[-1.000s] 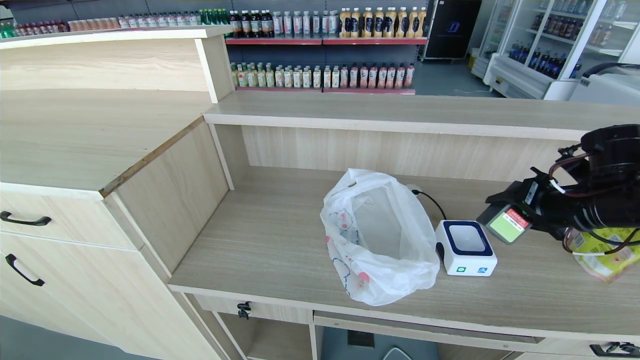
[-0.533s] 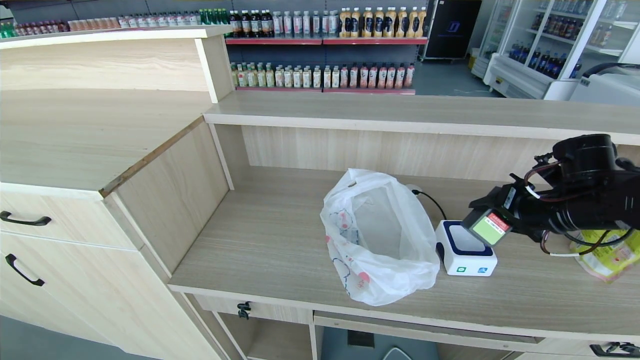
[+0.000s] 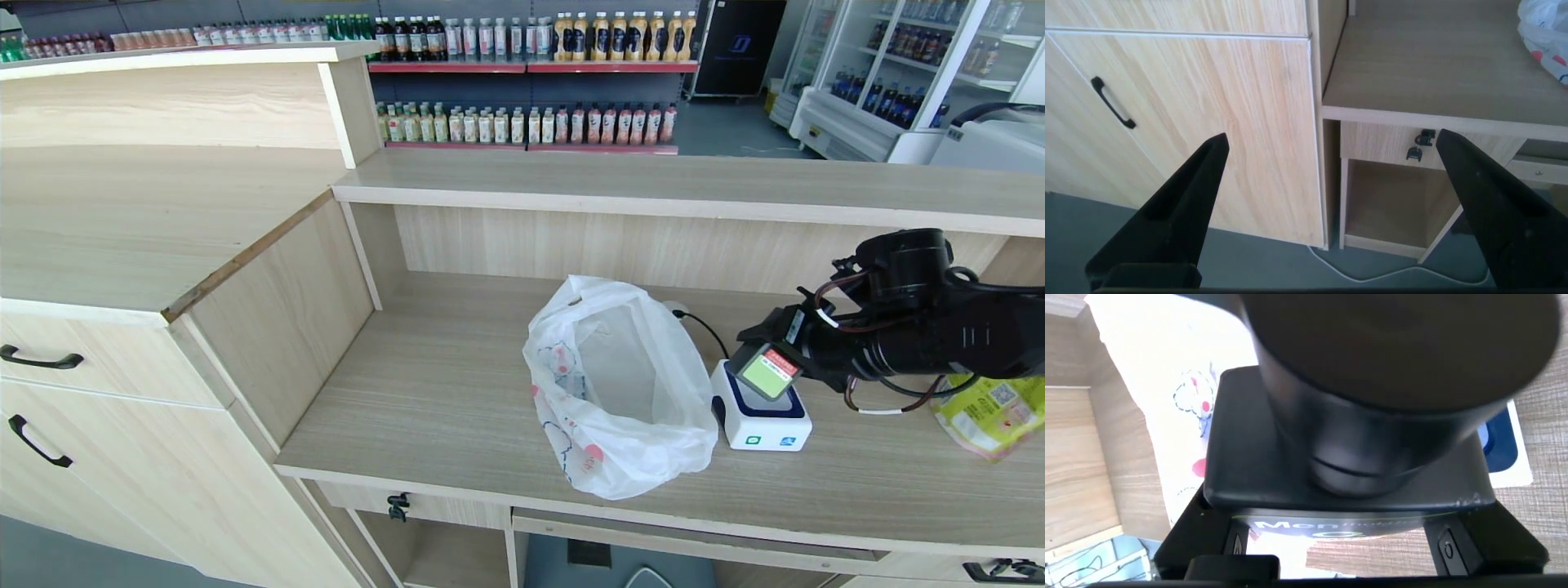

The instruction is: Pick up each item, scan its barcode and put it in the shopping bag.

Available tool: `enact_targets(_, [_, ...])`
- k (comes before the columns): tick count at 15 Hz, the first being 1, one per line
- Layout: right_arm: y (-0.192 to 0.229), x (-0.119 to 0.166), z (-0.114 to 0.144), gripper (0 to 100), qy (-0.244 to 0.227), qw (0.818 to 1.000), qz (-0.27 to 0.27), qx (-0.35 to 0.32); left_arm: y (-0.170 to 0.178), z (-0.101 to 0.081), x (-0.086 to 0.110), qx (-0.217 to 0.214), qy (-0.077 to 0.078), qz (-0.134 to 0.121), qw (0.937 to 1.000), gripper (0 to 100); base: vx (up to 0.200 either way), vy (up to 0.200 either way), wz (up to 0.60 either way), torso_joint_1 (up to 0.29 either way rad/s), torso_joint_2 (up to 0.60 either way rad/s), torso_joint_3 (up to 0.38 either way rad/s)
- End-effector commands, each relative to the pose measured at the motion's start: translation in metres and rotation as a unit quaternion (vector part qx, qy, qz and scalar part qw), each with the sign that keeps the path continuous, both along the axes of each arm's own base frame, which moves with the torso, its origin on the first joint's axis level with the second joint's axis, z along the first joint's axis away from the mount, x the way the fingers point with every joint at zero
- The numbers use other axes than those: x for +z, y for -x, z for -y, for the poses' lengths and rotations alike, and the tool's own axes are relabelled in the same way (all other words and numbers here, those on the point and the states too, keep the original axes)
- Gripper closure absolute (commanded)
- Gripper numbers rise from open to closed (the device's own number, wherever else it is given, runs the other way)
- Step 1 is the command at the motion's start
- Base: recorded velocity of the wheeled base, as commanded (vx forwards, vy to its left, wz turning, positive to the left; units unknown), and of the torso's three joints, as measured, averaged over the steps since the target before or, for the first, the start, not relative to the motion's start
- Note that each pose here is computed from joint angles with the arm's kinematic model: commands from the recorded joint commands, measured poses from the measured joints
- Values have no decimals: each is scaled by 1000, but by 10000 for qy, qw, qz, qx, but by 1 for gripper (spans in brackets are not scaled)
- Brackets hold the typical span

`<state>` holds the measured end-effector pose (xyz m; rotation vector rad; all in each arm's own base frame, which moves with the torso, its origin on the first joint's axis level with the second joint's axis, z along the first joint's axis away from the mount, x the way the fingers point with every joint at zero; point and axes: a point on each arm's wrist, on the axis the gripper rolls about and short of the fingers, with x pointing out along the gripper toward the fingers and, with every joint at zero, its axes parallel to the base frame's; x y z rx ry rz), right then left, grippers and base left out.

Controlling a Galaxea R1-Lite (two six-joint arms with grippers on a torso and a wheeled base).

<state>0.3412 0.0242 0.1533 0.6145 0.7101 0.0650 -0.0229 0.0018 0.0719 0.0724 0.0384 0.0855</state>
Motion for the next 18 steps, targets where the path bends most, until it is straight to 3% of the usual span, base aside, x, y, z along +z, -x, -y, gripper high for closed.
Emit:
enact_targets(1, [-6,-8,-4,100,18,10000,-76,45,0,0,0,3,-5,0,10000,0,0,0,0,0,0,0])
enact_targets(18, [-20,-20,-16,100,142,9999,-47,70,0,0,0,3,2,0,10000,0,0,0,0,0,0,0])
